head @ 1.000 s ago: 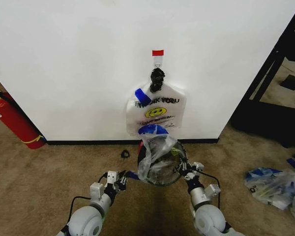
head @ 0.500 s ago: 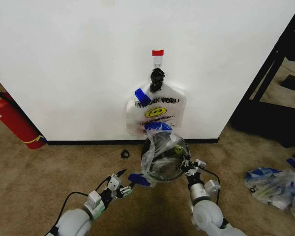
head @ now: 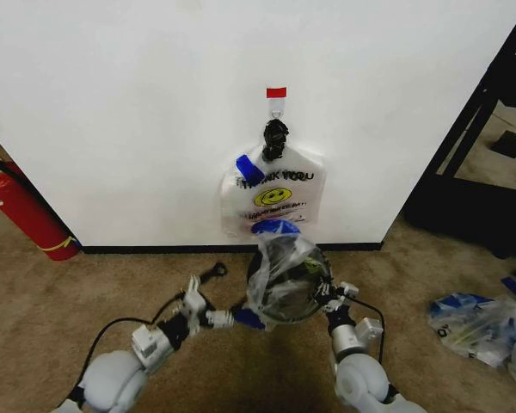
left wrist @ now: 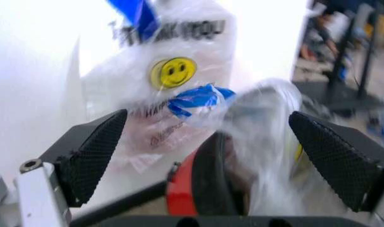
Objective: Pick up the garbage bag from the wall and place it over the trash bin.
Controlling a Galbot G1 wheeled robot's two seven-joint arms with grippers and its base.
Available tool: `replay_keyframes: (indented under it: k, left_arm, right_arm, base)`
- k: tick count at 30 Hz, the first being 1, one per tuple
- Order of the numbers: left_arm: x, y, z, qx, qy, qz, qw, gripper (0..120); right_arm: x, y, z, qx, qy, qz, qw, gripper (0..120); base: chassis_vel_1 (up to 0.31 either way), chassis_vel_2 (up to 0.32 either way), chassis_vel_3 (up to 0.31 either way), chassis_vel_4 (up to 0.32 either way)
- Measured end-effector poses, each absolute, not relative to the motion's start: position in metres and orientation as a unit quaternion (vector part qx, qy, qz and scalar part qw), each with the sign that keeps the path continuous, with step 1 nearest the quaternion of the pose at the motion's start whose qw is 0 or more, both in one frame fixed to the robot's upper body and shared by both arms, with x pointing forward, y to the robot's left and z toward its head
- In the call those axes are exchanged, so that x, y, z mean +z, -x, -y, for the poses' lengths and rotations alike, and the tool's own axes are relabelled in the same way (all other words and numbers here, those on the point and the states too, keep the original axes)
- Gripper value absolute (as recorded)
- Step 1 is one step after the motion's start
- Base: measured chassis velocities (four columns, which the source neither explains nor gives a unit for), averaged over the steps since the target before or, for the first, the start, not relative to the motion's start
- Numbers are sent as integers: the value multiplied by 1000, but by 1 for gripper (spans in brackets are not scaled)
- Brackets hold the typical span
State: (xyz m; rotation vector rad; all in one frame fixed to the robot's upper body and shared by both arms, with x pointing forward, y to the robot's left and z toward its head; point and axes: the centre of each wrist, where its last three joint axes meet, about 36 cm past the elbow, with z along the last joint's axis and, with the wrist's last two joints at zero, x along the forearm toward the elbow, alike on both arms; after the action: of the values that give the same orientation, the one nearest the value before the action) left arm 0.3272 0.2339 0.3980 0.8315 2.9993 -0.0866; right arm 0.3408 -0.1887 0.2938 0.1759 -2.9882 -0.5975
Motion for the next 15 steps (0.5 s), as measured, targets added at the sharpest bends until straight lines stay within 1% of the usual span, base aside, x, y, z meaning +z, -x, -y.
replay_keyframes:
  k: [1, 2, 3, 4, 6, 9, 15]
  left_arm:
    - [400, -326, -226, -45, -260, -965, 2, 100]
    - [403, -326, -215, -71, -250, -966, -21, 100]
    - [404, -327, -211, -82, -247, -965, -30, 100]
    - [404, -327, -211, -82, -247, -965, -30, 100]
    - [408, -330, -206, -118, -242, -961, -57, 100]
    - [411, -336, -204, -162, -242, -953, -87, 97]
    - [404, -342, -206, -154, -225, -957, -99, 92]
  right_arm:
    - [292, -340, 188, -192, -62, 979, 42, 0]
    - [290, -340, 187, -186, -70, 979, 37, 0]
    - [289, -339, 186, -183, -74, 980, 35, 0]
    - [289, -339, 186, -183, -74, 980, 35, 0]
    - [287, -338, 185, -179, -84, 980, 27, 0]
    - [287, -337, 184, -177, -94, 980, 18, 0]
    - [290, -336, 182, -180, -98, 979, 14, 0]
  base:
    - [0, 0, 0, 0]
    - [0, 0, 0, 0]
    - [0, 0, 0, 0]
    - [0, 0, 0, 0]
    - [0, 0, 0, 0]
    - [0, 0, 0, 0]
    - [0, 0, 0, 0]
